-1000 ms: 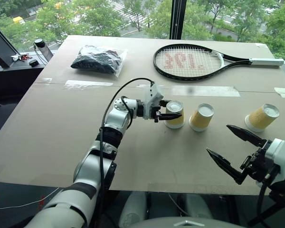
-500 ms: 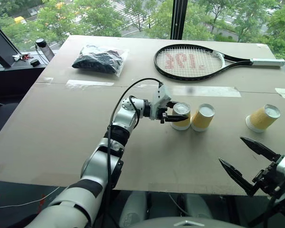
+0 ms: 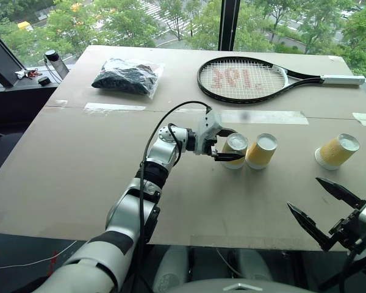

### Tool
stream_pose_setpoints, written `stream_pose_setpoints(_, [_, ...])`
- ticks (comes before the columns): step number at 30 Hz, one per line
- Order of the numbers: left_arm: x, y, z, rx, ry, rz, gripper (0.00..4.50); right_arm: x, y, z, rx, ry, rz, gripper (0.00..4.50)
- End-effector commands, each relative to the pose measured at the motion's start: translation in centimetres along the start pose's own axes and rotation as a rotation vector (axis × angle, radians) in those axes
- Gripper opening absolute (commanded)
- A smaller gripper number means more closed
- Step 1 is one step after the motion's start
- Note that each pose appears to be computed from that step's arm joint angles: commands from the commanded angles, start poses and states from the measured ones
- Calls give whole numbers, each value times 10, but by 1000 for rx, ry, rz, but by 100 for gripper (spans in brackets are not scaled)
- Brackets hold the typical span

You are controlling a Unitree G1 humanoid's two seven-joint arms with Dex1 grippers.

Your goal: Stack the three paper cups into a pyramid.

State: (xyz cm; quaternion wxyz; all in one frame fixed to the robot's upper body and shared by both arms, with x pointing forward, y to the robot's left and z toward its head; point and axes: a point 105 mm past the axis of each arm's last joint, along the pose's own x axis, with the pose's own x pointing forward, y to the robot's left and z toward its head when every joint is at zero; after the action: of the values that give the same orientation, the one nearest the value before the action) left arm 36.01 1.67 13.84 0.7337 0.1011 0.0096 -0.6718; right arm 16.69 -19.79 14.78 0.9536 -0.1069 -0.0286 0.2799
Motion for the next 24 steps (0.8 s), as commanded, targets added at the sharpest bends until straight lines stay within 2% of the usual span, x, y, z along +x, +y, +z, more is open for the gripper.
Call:
stream_pose_setpoints(1, [-19,2,20,41,-63,47,448,4,-15,5,-48,-20,-73,450])
stream_pose_setpoints(5, [-36,-5,27,25,-100,69,448,10,-33,-2,-80,20,-141,450])
stream_pose_setpoints(7, [-54,-14,32,-2,-128,76,448,12,-67,-18,-130,121,-290,450])
stream_pose_setpoints(9, [-70,-28,36,-22,-142,73,448,13,-95,-24,-112,157,-395,450])
stream_pose_setpoints(16, [-98,-69,48,-7,-186,114,448,37,-141,-20,-119,125,-572,450])
stream_pose_setpoints(19, [-104,-93,53,-50,-230,59,448,43,-163,-15,-84,100,-672,450])
stream_pose_setpoints(24, [-107,-105,58,-74,-252,62,448,48,-180,-17,-31,113,-736,450])
